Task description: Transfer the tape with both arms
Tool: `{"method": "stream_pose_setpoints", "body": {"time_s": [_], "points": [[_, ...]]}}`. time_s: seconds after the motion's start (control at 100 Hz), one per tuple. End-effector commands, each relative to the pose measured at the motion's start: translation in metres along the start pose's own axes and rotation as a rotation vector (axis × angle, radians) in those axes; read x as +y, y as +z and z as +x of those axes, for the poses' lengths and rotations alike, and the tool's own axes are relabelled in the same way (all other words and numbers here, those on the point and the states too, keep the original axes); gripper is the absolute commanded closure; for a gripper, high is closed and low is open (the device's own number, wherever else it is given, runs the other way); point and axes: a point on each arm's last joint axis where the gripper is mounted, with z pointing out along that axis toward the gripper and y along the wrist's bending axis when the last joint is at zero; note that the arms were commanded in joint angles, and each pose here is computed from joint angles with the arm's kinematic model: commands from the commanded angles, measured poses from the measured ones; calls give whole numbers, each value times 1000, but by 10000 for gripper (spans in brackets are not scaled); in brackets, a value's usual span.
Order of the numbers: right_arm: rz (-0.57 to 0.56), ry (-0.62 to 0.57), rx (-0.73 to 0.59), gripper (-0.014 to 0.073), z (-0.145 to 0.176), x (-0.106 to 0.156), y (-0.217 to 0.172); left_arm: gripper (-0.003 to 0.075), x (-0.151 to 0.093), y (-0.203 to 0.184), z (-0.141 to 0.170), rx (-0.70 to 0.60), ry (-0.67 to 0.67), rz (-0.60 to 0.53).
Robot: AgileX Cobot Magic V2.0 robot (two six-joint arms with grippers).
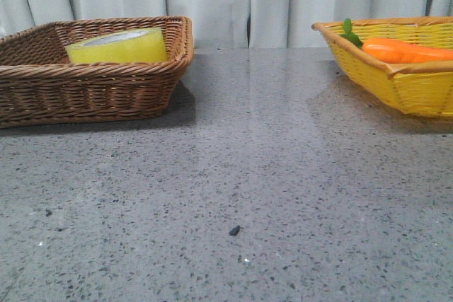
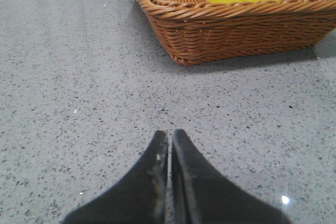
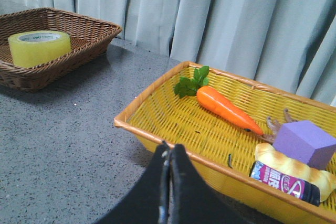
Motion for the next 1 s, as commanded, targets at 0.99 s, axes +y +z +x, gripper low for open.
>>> {"method": "stream_pose_setpoints", "body": {"time_s": [0.99], "points": [[230,174,167,663,127,36,64,741,0,-1,-2,-61,-23,-5]]}}
